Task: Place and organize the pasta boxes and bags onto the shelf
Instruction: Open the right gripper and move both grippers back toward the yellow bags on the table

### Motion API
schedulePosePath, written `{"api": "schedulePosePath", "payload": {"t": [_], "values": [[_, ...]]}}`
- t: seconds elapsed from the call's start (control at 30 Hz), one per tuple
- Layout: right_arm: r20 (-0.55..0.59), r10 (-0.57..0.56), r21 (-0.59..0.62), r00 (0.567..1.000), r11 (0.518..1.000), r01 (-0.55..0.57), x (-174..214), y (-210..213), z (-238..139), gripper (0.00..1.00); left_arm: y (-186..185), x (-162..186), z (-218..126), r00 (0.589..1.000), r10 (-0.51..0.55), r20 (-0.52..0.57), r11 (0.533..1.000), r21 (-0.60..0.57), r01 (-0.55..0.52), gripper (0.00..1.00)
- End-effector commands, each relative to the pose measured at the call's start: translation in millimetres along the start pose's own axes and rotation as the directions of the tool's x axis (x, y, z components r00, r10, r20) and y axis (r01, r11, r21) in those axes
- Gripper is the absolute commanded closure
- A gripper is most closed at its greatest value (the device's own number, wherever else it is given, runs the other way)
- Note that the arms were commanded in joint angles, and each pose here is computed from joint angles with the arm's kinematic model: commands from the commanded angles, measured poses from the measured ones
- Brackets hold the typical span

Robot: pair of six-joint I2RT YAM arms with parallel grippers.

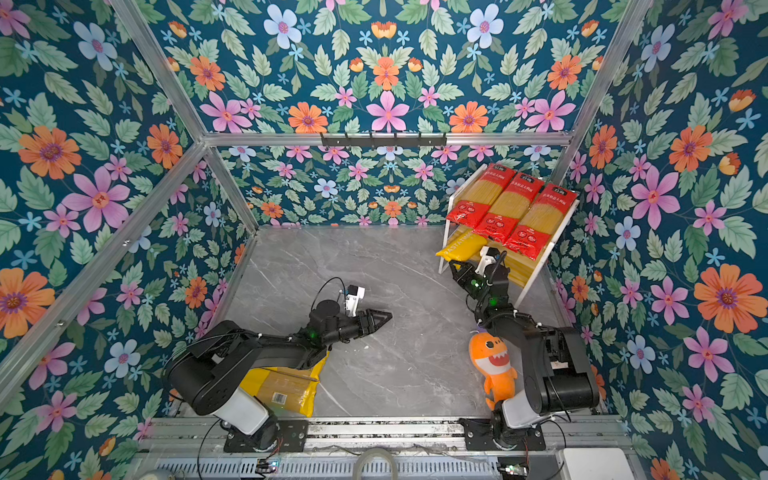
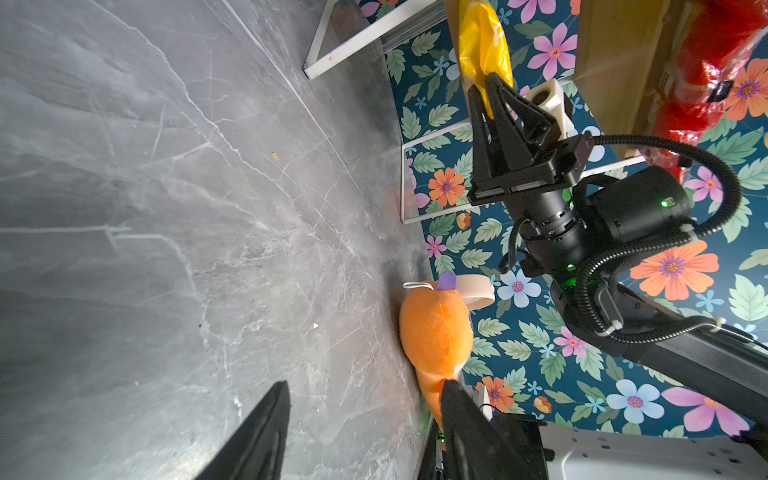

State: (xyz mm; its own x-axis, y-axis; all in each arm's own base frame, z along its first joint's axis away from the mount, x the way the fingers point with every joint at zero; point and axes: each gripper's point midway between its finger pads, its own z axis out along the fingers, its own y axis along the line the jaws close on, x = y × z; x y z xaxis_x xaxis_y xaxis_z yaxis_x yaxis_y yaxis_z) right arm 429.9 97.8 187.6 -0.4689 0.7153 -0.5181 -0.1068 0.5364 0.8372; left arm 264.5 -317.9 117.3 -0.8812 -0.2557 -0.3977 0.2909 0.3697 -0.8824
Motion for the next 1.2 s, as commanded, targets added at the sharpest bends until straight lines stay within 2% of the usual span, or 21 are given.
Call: {"api": "schedulePosePath", "payload": {"t": [0.0, 0.27, 0.33, 0.43, 0.53, 0.6, 0.7, 0.8, 0.9, 0.97, 1.07, 1.17], "values": [[0.013, -0.02, -0.009, 1.0, 1.0, 0.02, -6.0, 5.4, -1.1, 0.78, -3.5, -1.9, 0.0, 1.0, 0.028, 0.008, 1.0, 0.01, -0.028, 0.39], [0.014, 0.027, 0.004, 1.0, 1.0, -0.027, 0.6, -4.7, -3.3, 0.76, -4.8, -0.8, -2.8, 0.999, 0.031, 0.011, 1.0, 0.005, -0.031, 0.4], [0.006, 0.04, -0.006, 0.999, 0.999, -0.04, 2.7, -2.5, -4.4, 0.7, -6.4, -2.2, -4.4, 0.999, 0.039, 0.016, 0.999, 0.002, -0.039, 0.39], [-0.012, 0.049, -0.027, 0.999, 0.998, -0.049, 11.7, 3.9, -8.2, 0.54, -9.3, -6.1, -8.1, 0.998, 0.058, 0.035, 0.998, -0.007, -0.057, 0.39], [-0.02, 0.034, -0.02, 0.999, 0.999, -0.034, 26.5, 9.9, -15.1, 0.47, -11.6, -13.8, -14.6, 0.994, 0.086, 0.069, 0.996, -0.037, -0.084, 0.38], [-0.033, -0.005, -0.009, 0.999, 1.0, 0.004, 44.0, 17.6, -20.1, 0.45, -8.2, -21.0, -22.5, 0.989, 0.113, 0.099, 0.99, -0.094, -0.103, 0.38], [-0.068, -0.077, 0.038, 0.995, 0.996, 0.08, 77.9, 26.0, -31.4, 0.42, 3.8, -32.8, -40.4, 0.973, 0.182, 0.141, 0.959, -0.243, -0.144, 0.39], [-0.124, -0.144, 0.102, 0.982, 0.982, 0.157, 118.5, 29.5, -45.9, 0.42, 25.6, -41.6, -67.8, 0.956, 0.245, 0.162, 0.886, -0.438, -0.153, 0.39], [-0.219, -0.229, 0.115, 0.949, 0.959, 0.258, 165.0, 44.6, -58.7, 0.42, 42.5, -48.9, -103.6, 0.939, 0.289, 0.188, 0.794, -0.594, -0.125, 0.38], [-0.335, -0.268, 0.083, 0.903, 0.947, 0.312, 204.7, 58.9, -62.3, 0.45, 46.7, -53.8, -127.7, 0.924, 0.324, 0.201, 0.739, -0.664, -0.115, 0.37], [-0.522, -0.273, 0.043, 0.808, 0.938, 0.344, 268.0, 70.5, -64.0, 0.48, 49.0, -60.6, -158.3, 0.901, 0.346, 0.262, 0.713, -0.698, -0.071, 0.35], [-0.649, -0.294, -0.019, 0.702, 0.928, 0.371, 325.6, 86.6, -62.0, 0.49, 57.0, -64.6, -187.4, 0.88, 0.332, 0.34, 0.699, -0.715, 0.012, 0.35]]}}
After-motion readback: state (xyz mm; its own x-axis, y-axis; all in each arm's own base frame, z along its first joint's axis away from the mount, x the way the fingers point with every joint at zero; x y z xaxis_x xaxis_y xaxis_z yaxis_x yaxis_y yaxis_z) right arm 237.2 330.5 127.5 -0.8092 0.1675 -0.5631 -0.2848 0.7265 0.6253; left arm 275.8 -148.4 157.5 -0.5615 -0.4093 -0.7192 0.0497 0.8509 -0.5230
